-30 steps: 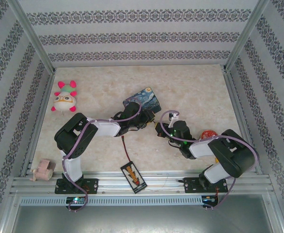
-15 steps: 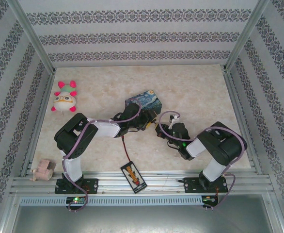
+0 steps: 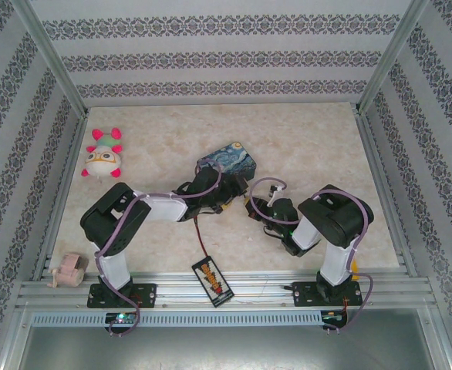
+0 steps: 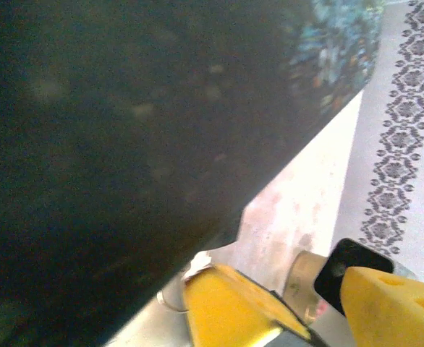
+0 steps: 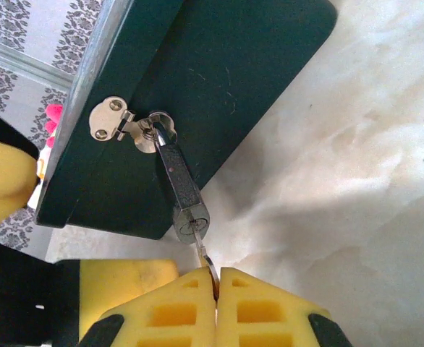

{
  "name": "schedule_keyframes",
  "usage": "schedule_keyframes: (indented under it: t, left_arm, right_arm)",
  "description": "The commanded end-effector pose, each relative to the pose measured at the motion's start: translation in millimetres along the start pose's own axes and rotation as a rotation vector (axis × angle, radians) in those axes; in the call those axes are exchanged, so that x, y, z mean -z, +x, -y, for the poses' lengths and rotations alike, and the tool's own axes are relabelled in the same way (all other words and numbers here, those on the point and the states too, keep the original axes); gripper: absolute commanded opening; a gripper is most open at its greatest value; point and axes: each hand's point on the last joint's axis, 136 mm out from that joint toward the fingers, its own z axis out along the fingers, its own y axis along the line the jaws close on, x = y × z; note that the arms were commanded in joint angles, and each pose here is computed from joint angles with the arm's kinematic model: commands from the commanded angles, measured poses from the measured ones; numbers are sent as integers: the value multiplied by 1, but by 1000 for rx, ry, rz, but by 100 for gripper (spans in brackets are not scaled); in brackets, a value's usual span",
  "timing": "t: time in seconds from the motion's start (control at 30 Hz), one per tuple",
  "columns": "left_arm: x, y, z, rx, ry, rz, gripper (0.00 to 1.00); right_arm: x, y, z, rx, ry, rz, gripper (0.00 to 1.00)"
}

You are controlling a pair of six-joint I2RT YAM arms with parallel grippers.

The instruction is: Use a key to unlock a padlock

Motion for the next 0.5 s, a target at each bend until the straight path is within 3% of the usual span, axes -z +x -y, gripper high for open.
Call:
schedule_keyframes:
  t: [0.0,0.2,0.47]
  left_arm:
    - [9,-5,-14,-69,-49,56,95]
    - [3,-7,-2,-132,40,87,89]
    - [-6,-11,2,-198,60,110,79]
  right_arm:
    - [-1,-8,-17,-8,-60,31,0]
    - [-5,-6,-22,-15,-80,16,0]
    - [-2,-9,-30,-26,-107,17,0]
